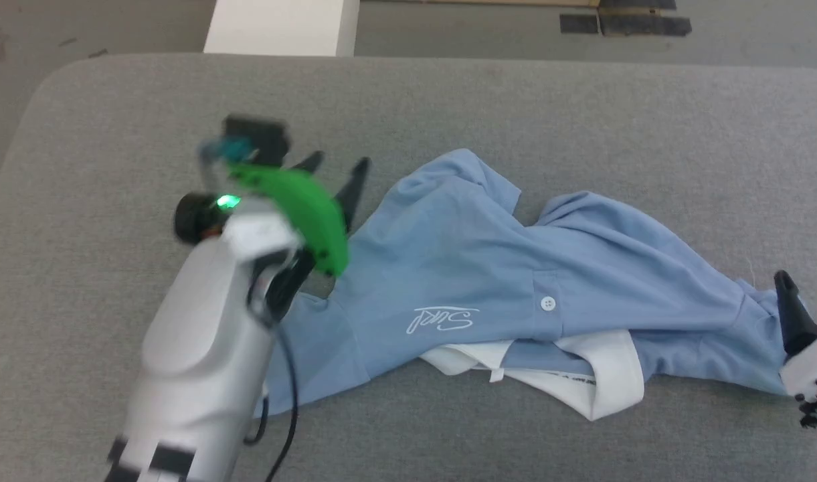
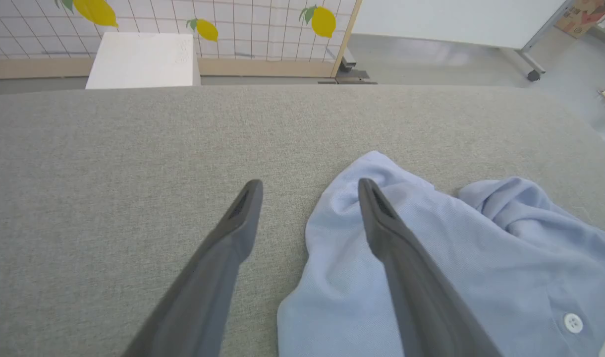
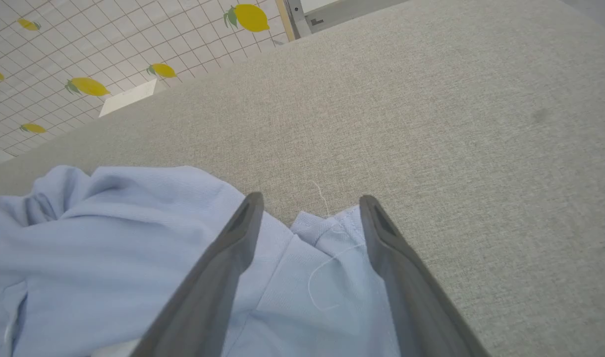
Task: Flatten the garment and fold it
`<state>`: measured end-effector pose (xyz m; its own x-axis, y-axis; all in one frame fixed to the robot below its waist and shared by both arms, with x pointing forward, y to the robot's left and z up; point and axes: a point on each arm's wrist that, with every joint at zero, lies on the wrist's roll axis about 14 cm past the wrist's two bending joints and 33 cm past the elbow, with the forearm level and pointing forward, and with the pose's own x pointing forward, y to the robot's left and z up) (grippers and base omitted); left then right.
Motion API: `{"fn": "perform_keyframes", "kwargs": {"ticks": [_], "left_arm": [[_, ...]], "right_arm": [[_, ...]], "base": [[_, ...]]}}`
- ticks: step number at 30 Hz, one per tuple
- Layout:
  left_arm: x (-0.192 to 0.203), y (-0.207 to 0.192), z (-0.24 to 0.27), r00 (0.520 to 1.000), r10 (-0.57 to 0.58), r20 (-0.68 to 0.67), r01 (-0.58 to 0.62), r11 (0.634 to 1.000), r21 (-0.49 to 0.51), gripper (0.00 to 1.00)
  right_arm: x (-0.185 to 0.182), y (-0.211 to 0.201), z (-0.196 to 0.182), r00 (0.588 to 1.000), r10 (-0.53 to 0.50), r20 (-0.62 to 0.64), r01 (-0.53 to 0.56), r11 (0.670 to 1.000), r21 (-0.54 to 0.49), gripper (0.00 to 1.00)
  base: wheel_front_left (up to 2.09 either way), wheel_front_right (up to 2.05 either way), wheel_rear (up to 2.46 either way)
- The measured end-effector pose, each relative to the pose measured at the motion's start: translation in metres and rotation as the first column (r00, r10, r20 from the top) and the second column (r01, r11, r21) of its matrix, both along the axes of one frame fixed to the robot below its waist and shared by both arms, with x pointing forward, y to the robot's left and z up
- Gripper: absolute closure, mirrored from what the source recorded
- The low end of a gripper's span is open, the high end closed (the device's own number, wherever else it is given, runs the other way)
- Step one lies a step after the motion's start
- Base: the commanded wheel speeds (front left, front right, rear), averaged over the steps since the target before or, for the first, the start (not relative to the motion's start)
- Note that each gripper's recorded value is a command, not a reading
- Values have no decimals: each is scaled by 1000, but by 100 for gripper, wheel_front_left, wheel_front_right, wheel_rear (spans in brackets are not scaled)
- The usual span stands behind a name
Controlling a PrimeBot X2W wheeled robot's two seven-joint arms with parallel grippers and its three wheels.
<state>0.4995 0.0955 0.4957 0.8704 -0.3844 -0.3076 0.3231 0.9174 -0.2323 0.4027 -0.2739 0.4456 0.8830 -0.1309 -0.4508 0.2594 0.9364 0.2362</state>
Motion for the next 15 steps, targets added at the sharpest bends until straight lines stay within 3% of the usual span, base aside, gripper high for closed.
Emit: {"fn": "perform_keyframes", "kwargs": {"ticks": [4, 9, 15], "left_arm": [[4, -22, -37, 964, -97, -249, 133, 982, 132, 0], [-2, -27, -78, 880, -110, -462, 259, 926, 273, 0], [-17, -25, -116, 775, -82, -627, 349, 882, 316, 0]], "right_arm": [[2, 2, -5, 1000, 6, -15, -6, 1000, 1, 0], [-5, -7, -17, 998, -19, -53, 19, 1000, -5, 0], [-13, -17, -29, 995, -52, -83, 51, 999, -14, 0]], "base": [[0, 0, 0], [0, 0, 0], [0, 0, 0]]}}
